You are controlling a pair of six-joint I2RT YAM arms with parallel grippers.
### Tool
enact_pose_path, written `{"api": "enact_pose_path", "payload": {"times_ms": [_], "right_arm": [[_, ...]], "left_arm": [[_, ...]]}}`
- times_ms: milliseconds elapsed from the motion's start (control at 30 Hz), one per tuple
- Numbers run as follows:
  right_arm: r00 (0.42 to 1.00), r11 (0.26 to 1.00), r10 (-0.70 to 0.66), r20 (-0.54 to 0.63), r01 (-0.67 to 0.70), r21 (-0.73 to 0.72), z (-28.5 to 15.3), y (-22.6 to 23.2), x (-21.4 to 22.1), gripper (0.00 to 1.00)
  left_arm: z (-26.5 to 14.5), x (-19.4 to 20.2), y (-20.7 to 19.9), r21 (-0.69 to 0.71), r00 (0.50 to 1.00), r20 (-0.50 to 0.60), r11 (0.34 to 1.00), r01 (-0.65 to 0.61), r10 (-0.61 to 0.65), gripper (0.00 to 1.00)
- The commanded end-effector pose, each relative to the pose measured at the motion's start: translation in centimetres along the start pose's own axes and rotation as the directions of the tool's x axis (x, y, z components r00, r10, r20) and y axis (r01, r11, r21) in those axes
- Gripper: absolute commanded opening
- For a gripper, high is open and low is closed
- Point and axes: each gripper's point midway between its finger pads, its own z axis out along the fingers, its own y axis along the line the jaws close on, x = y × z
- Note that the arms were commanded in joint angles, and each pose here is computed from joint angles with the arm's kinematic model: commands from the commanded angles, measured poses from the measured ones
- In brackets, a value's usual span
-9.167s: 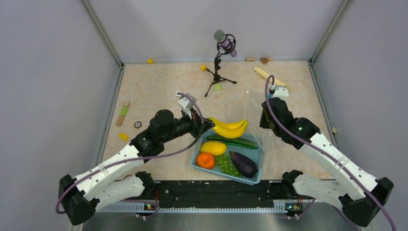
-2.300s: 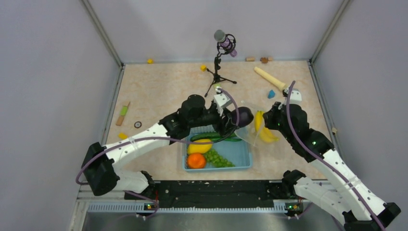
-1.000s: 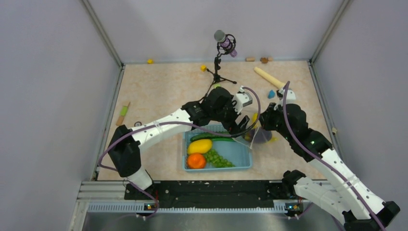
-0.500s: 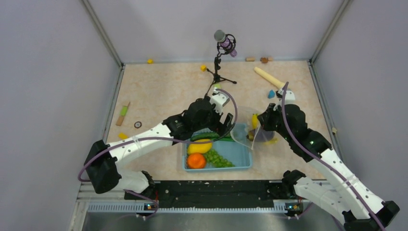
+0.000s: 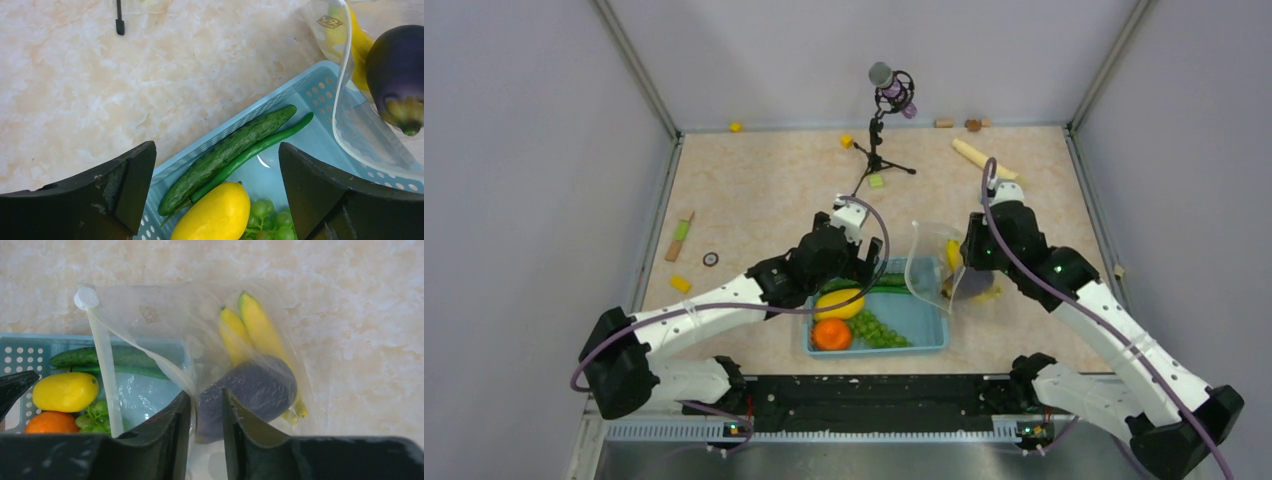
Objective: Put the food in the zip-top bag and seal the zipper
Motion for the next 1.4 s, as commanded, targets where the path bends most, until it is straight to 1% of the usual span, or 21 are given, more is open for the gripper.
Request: {"api": "enact_pose_path", "payload": {"times_ms": [0,67,133,233,300,367,400,533,567,600,667,767,833,900,933,1000,1033,1100,1167,1233,1367], "right_arm": [[1.0,0.997,0.004,-0.019,-0.003,0.077,-0.4,-0.9,-1.2,0.35],[1.0,0.998,0.017,-0.023,-0.015,0.066,-0.2,-0.4,-1.6,0.43],[0.999,0.999,0.025,-0.021,-0.024,0.04,-0.1,0.3,-2.1,0.47],[0.999,1.0,0.03,-0.03,-0.029,0.007,-0.1,1.5,-2.4,0.48],[0.999,1.0,0.014,-0.051,-0.014,-0.002,0.0,2.0,-2.0,0.46],[0.997,1.0,-0.014,-0.079,0.014,0.001,0.1,2.4,-1.5,0.41],[0.996,0.999,-0.033,-0.088,0.035,0.013,0.1,2.2,-1.3,0.37],[0.995,0.995,-0.068,-0.075,0.073,0.062,0.3,1.4,-1.7,0.1],[0.995,0.995,-0.072,-0.071,0.077,0.067,0.4,1.3,-1.7,0.02],[0.995,0.994,-0.079,-0.066,0.083,0.064,0.3,1.3,-1.7,0.0],[0.996,0.995,-0.079,-0.048,0.082,0.061,0.2,1.1,-1.8,0.0],[0.999,0.999,-0.039,-0.01,0.039,0.028,-0.3,1.3,-1.5,0.0],[1.0,0.999,-0.027,0.012,0.027,0.029,-0.6,0.8,-1.3,0.0],[1.0,0.999,-0.018,0.026,0.017,0.039,-0.9,0.5,-1.3,0.0],[1.0,1.0,-0.016,0.02,0.016,0.017,-1.1,0.8,-1.2,0.0],[1.0,0.999,-0.028,0.012,0.029,-0.038,-1.3,1.6,-0.9,0.0],[0.999,0.999,-0.031,0.014,0.031,-0.04,-1.3,1.6,-0.9,0.0],[0.999,0.999,-0.032,0.013,0.033,-0.025,-1.1,1.2,-0.8,0.0],[0.999,0.997,-0.04,0.003,0.04,-0.063,-1.2,1.8,-0.8,0.0],[0.999,0.993,-0.049,0.01,0.049,-0.106,-1.5,2.4,-0.9,0.0],[0.998,0.99,-0.053,0.026,0.056,-0.132,-1.7,2.7,-0.9,0.0]], "left_arm": [[-1.5,-2.4,1.1,-0.028,0.99,0.128,0.998,0.057,-0.053,0.97],[-1.8,-2.1,1.7,-0.053,0.99,0.13,0.997,0.059,-0.052,0.97],[-2.1,-1.9,2.3,-0.08,0.989,0.138,0.995,0.067,-0.055,0.97],[-2.4,-1.5,2.5,-0.077,0.988,0.144,0.995,0.068,-0.057,0.97],[-2.7,-1.2,2.6,-0.07,0.987,0.151,0.995,0.071,-0.059,0.97],[-2.9,-1.1,2.6,-0.062,0.986,0.157,0.996,0.07,-0.059,0.97],[-3.0,-1.1,2.7,-0.063,0.985,0.16,0.996,0.07,-0.059,0.97],[-3.3,-1.1,2.9,-0.066,0.984,0.162,0.994,0.085,-0.073,0.97],[-3.3,-0.9,2.8,-0.062,0.985,0.155,0.994,0.086,-0.076,0.97],[-3.3,-0.7,2.7,-0.056,0.986,0.146,0.995,0.088,-0.079,0.97],[-3.2,0.0,2.0,-0.022,0.99,0.114,0.996,0.086,-0.083,0.97],[-3.0,1.6,1.0,0.031,0.993,0.056,0.994,0.103,-0.105,0.97],[-3.0,2.5,0.8,0.028,0.99,0.015,0.99,0.139,-0.14,0.97],[-3.2,3.5,1.0,-0.003,0.984,-0.044,0.985,0.173,-0.173,0.97],[-3.4,3.8,1.0,-0.014,0.979,-0.074,0.982,0.189,-0.189,0.97],[-3.9,4.8,0.4,0.008,0.974,-0.155,0.985,0.17,-0.167,0.95],[-4.2,5.4,-0.1,0.038,0.971,-0.2,0.989,0.143,-0.133,0.95],[-4.6,6.5,-0.6,0.062,0.955,-0.279,0.99,0.126,-0.104,0.95],[-5.0,7.8,-0.8,0.082,0.936,-0.344,0.991,0.102,-0.068,0.94],[-4.8,8.7,-0.5,0.081,0.93,-0.366,0.994,0.075,-0.04,0.94],[-3.9,9.7,0.1,0.045,0.926,-0.376,0.998,0.052,-0.031,0.94]]}}
